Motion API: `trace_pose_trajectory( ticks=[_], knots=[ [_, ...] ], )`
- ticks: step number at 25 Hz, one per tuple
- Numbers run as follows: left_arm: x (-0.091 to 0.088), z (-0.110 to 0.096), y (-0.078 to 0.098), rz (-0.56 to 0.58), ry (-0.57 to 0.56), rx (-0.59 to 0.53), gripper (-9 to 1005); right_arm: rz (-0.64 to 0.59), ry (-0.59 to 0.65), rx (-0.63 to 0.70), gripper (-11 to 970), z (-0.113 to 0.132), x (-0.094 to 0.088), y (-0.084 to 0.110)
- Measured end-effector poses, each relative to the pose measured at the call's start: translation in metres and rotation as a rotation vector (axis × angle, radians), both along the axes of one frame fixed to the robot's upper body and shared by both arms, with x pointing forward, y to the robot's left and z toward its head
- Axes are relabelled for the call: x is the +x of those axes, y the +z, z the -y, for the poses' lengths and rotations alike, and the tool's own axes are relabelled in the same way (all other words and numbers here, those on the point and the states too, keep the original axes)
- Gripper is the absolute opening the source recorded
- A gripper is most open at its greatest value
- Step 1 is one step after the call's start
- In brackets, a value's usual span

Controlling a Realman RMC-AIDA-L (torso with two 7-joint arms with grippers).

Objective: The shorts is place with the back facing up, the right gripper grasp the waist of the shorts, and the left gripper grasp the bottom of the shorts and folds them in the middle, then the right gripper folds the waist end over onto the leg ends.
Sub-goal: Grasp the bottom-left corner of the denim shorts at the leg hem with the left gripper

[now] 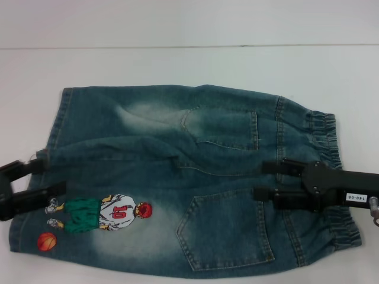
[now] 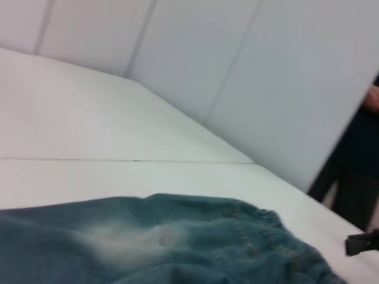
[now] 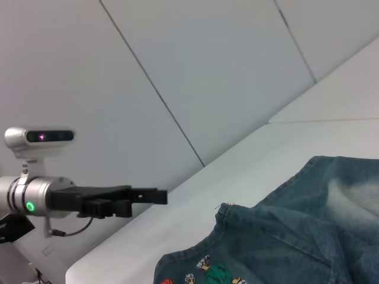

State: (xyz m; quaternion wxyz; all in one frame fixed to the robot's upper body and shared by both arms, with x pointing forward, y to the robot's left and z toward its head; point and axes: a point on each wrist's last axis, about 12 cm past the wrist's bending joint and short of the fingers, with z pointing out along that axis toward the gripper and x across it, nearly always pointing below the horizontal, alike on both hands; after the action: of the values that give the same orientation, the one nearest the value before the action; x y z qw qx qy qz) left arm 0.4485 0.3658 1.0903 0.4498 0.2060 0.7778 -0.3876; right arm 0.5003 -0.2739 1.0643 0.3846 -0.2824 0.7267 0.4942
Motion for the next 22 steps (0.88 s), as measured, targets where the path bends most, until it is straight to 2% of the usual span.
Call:
trace_pose_trajectory(
  ticks=[9, 15, 22],
  knots=[
    [-0.034, -0.041, -0.005, -0.101, 0.174, 0.105, 920, 0.006, -0.005, 0.002, 947, 0.000, 0.001, 0.000],
    [-0.037, -0.046, -0.012, -0.180, 0.204, 0.164, 920, 0.010, -0.006, 0.005, 946, -0.001, 0.002, 0.001],
    [-0.033, -0.042, -0.019, -0.204, 0.188, 0.194, 920, 0.010, -0.007, 0.006, 945, -0.001, 0.002, 0.001]
  ],
)
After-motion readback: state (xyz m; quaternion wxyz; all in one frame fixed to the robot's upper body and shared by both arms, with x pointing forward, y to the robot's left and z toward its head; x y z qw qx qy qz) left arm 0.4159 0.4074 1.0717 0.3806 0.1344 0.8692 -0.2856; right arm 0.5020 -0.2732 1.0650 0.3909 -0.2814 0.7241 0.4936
